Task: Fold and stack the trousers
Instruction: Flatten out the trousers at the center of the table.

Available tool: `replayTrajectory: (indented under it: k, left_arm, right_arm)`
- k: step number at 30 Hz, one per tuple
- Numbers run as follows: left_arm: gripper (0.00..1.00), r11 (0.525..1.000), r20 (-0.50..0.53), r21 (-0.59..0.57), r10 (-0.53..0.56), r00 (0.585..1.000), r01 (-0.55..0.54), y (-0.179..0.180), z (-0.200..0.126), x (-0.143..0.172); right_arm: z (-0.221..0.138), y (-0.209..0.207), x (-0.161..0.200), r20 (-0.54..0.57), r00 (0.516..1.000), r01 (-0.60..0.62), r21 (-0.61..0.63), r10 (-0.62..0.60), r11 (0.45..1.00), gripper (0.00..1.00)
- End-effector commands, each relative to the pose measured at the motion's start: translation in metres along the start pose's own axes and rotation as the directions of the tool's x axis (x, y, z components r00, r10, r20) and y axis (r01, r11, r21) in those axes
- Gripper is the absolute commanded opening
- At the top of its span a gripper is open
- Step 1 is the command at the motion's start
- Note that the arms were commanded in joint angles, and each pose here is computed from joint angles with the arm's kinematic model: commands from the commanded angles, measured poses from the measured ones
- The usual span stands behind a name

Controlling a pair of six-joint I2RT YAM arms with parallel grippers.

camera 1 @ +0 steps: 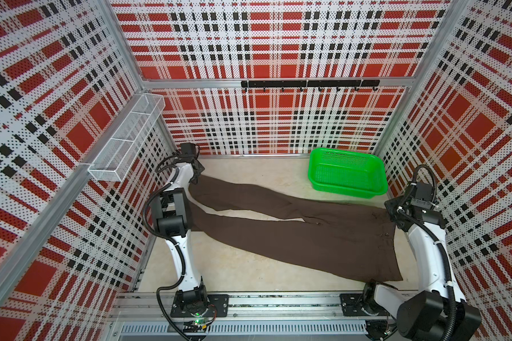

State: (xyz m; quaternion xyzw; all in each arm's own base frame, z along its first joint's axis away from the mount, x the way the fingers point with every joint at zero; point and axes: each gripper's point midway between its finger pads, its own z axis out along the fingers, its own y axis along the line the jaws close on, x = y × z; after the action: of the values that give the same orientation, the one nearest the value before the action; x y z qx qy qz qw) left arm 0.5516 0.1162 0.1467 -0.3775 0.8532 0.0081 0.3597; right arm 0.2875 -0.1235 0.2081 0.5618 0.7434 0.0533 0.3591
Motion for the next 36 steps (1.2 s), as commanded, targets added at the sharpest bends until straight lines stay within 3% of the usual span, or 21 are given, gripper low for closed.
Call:
replayTrajectory:
  k: [1,5,11,18,20,23,26,30,36]
  left_arm:
    - [0.0,0.993,0.078,0.119,-0.019,0.997,0.01,-0.016,-0.049,-0.024]
    - [0.0,0.984,0.171,0.167,-0.083,0.982,0.054,0.01,-0.11,-0.043]
    - [0.0,0.968,0.318,0.201,-0.209,0.925,0.149,0.088,-0.207,-0.059]
    - [0.0,0.957,0.544,0.155,-0.289,0.788,0.244,0.189,-0.333,-0.075]
    - [0.0,0.967,0.591,0.118,-0.253,0.766,0.228,0.184,-0.356,-0.076]
    - [0.0,0.964,0.556,0.156,-0.267,0.787,0.217,0.174,-0.343,-0.079]
    - [0.0,0.959,0.481,0.2,-0.274,0.832,0.2,0.157,-0.301,-0.078]
    - [0.0,0.967,0.4,0.214,-0.216,0.891,0.138,0.109,-0.248,-0.068]
    - [0.0,0.98,0.281,0.166,-0.152,0.947,0.108,0.066,-0.166,-0.05]
  right_arm:
    - [-0.016,0.007,-0.019,0.063,0.998,-0.004,-0.025,0.005,1.0,0.0]
    - [-0.033,0.011,-0.028,0.084,0.996,0.001,-0.051,0.003,0.999,0.0]
    - [-0.067,-0.005,-0.036,0.141,0.99,-0.011,-0.039,0.017,0.999,0.0]
    - [-0.137,-0.043,-0.049,0.329,0.94,-0.093,-0.013,0.092,0.996,0.0]
    - [-0.148,-0.051,-0.055,0.373,0.922,-0.117,0.005,0.106,0.993,0.0]
    - [-0.131,-0.046,-0.056,0.379,0.919,-0.113,-0.014,0.11,0.993,0.0]
    - [-0.086,-0.037,-0.043,0.294,0.949,-0.114,-0.022,0.115,0.993,0.0]
    - [-0.018,-0.03,-0.021,0.139,0.982,-0.134,0.014,0.131,0.991,0.0]
    - [0.042,-0.028,-0.024,0.107,0.983,-0.158,0.102,0.147,0.982,0.0]
